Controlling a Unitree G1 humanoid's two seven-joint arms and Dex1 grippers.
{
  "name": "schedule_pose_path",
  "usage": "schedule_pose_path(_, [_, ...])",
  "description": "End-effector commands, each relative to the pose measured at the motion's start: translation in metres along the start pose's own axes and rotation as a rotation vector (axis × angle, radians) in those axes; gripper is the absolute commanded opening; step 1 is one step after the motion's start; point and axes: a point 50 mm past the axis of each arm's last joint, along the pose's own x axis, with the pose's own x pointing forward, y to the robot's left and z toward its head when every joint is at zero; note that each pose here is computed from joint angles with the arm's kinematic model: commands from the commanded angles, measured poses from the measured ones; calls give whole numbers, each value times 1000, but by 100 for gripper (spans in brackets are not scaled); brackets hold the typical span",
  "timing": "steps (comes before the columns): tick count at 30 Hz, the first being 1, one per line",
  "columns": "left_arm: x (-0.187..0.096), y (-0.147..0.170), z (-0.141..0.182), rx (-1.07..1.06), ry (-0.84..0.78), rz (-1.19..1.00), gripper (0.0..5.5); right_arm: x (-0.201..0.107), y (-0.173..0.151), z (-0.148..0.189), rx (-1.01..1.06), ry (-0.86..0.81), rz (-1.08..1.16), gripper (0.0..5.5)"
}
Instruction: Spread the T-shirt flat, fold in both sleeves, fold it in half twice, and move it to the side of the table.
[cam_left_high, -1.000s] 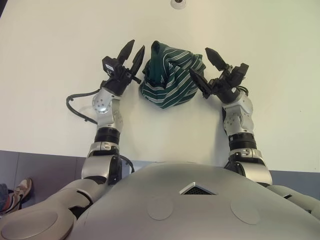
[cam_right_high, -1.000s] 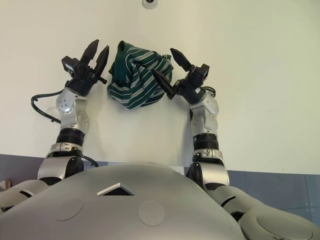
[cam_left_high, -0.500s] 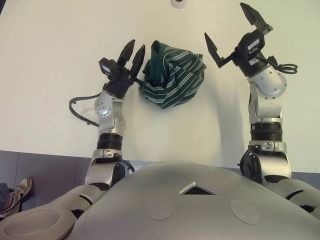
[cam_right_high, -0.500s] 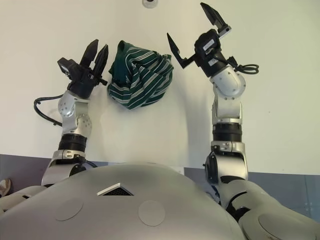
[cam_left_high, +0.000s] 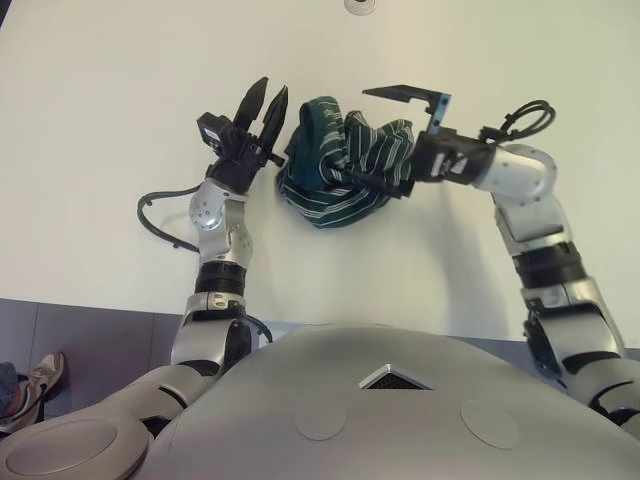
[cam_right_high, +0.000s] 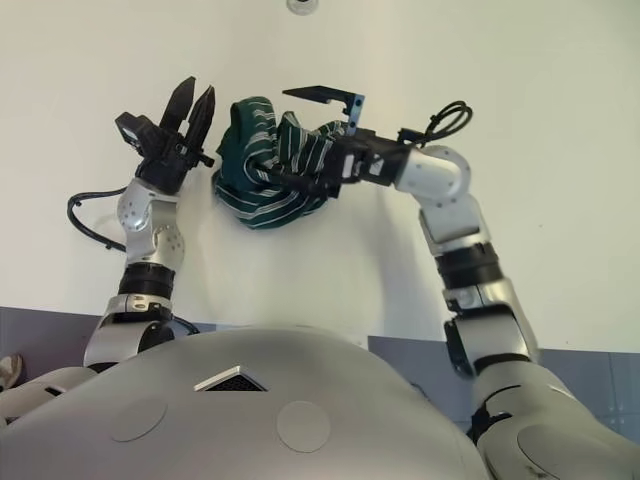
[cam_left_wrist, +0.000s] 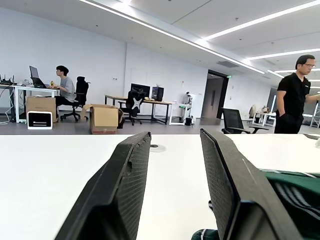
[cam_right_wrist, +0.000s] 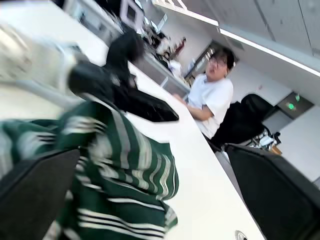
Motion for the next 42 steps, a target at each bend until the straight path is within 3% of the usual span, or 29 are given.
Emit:
schedule_pose_path(1, [-1,1,1,12,5,-2,181,-20,25,12,34,1,167,537])
schedule_pose_path(5, [-2,2,2,14,8,2,181,-41,72,-5,120,142,383,537])
schedule_pose_path(7, [-2,2,2,15,9,3,181,-46,74,-10,121,170,370,537])
schedule_pose_path(11, [1,0,0,13,13,-5,181,-35,10,-7,5,125,5,537])
schedule_pose_path(15, [2,-1,-1,14,15,-6,181,-30,-43,-12,-85,181,-223,537])
schedule_pose_path(18, [4,-3,-2,13,16,-11,181,-21,-66,-21,-109,227,-313,537])
schedule_pose_path(22, [4,-2,-3,14,21,-10,181,18,-75,-50,-123,333,-299,537])
schedule_pose_path(26, [7,-1,-6,16,31,-10,181,40,-52,-68,-138,376,-128,537])
schedule_pose_path(28, [9,-3,-7,12,32,-18,181,26,-37,-60,-142,311,-32,537])
schedule_pose_path(32, [10,-8,-8,8,30,-34,181,-29,-6,1,-120,92,133,537])
schedule_pose_path(35, [7,-7,-7,14,33,-28,181,-43,29,29,-39,11,257,537])
schedule_pose_path(40, [5,-5,-7,23,41,-18,181,-50,73,24,107,37,389,537])
schedule_pose_path(42, [5,-4,-7,25,43,-16,181,-45,74,15,119,57,350,537])
